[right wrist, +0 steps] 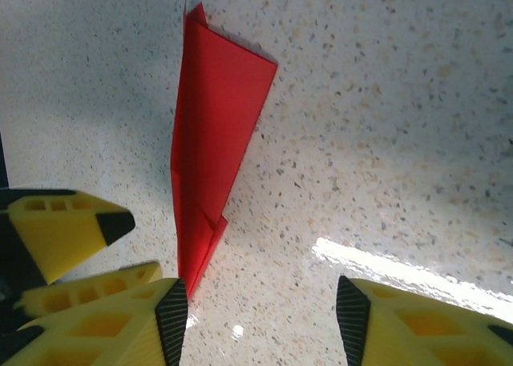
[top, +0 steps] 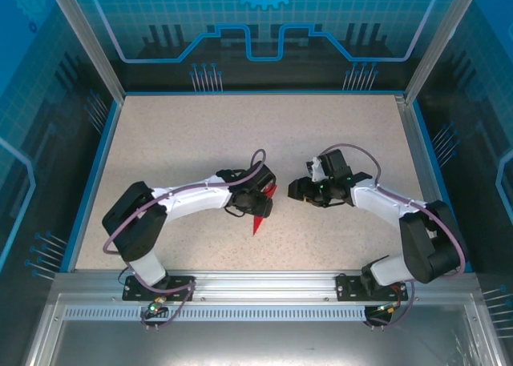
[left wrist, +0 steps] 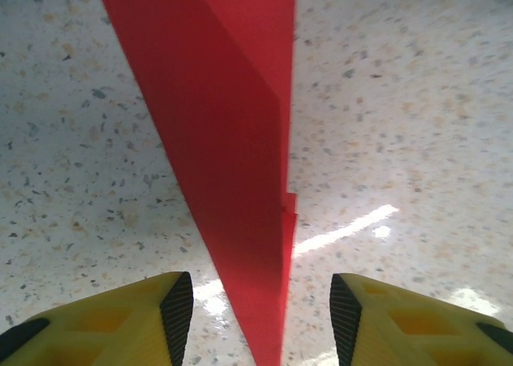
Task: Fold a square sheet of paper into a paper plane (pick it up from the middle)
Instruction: Move a paper plane to the center of the table.
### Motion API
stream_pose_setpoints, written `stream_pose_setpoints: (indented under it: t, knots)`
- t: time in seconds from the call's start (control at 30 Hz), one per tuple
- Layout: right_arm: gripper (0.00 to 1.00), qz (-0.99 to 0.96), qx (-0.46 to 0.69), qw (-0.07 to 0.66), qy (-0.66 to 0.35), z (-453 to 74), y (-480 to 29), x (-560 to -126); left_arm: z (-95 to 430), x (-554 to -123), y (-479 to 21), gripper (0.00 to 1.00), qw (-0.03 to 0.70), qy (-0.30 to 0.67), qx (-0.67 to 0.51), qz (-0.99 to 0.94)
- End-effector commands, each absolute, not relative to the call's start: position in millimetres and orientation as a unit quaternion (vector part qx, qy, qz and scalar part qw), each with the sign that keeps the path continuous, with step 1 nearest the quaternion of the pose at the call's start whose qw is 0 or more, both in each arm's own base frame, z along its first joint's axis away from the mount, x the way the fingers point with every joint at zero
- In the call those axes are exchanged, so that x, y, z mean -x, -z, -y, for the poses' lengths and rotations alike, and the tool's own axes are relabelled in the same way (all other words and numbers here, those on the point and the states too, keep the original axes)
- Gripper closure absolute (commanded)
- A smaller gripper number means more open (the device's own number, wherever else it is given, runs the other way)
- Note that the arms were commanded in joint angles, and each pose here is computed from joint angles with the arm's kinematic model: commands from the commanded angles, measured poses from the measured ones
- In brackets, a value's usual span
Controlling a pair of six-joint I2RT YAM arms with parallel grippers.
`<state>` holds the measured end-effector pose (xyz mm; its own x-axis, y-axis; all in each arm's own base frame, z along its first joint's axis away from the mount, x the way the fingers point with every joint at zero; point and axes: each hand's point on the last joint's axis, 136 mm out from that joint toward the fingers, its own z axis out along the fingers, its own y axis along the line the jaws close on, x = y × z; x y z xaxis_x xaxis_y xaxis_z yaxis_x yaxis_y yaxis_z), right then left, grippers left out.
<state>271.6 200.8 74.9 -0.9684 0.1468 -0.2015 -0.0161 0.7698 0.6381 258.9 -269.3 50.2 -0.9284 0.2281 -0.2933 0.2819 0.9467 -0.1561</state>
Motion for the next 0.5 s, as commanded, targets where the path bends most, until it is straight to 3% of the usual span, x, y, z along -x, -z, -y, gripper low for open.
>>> stream_pose_setpoints:
  t: [0.0, 0.2, 0.4, 0.47]
  knots:
    - [0.43, -0.929, -0.035, 0.126, -0.346, -198, -77, -266, 258, -265, -46, 0.49, 0.138, 0.043, -0.115, -0.983]
    - [0.41, -0.929, -0.039, 0.125, -0.346, -194, -75, -256, 259, -270, -40, 0.55, 0.137, 0.026, -0.114, -0.984]
    - [0.4, -0.927, -0.043, 0.119, -0.353, -194, -71, -251, 258, -267, -40, 0.78, 0.137, 0.031, -0.113, -0.984]
    - [0.4, -0.926, -0.043, 0.118, -0.357, -195, -71, -251, 257, -266, -39, 0.79, 0.134, 0.028, -0.114, -0.984]
